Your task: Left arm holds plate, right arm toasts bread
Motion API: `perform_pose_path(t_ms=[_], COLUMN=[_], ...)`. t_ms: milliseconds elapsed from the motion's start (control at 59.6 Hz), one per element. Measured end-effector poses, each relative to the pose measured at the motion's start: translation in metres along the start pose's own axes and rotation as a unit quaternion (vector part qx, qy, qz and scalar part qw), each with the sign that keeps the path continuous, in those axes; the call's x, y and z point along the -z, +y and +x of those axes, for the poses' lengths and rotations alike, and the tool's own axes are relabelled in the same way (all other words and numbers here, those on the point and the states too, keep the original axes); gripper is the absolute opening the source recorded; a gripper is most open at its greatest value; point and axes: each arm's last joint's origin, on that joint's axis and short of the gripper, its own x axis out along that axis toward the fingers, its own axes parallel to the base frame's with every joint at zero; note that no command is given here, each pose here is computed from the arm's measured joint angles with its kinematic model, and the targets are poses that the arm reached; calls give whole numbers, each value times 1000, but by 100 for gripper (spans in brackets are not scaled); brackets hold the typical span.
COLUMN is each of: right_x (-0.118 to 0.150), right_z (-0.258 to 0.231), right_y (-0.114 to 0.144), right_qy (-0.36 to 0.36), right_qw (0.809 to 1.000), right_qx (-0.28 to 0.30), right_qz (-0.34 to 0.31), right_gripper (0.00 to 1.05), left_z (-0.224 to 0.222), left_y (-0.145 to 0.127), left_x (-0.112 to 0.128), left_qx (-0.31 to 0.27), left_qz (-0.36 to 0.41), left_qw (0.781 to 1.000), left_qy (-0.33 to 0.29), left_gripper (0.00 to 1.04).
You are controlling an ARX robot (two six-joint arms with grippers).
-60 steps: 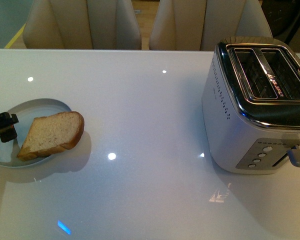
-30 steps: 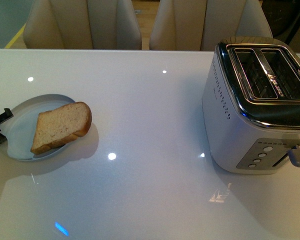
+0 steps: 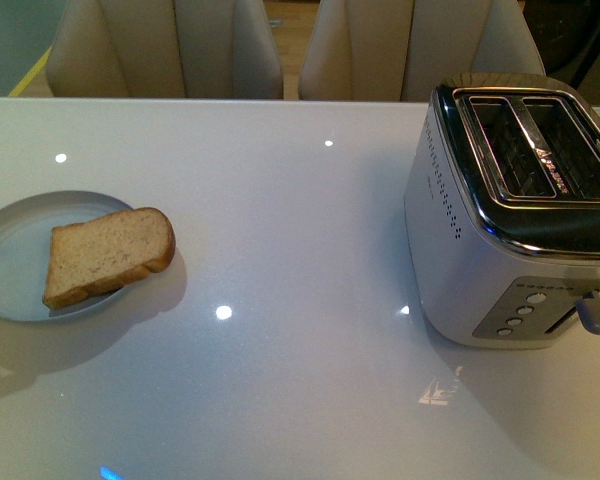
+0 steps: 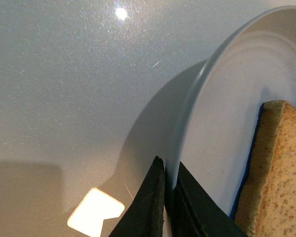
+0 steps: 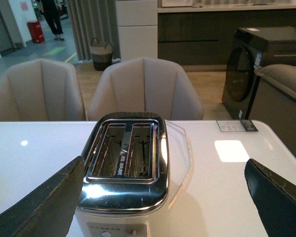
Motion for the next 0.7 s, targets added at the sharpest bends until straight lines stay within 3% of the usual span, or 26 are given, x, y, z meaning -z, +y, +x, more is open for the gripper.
perform_pose_path(t_ms=[335,704], right_x=[0,0], right_z=[0,0], right_y=[0,0], right_qy=[0,0], right_qw=[1000,1000], right_qx=[0,0], right_qz=[0,0], right_gripper=[96,96], left_z=[-48,-101], left_y=[-31,-113], left_x=[-12,-7], left_qx=[45,95], left_qz=[-1,50], left_qw=[999,994], left_qy=[-6,-2], left_gripper=[3,3])
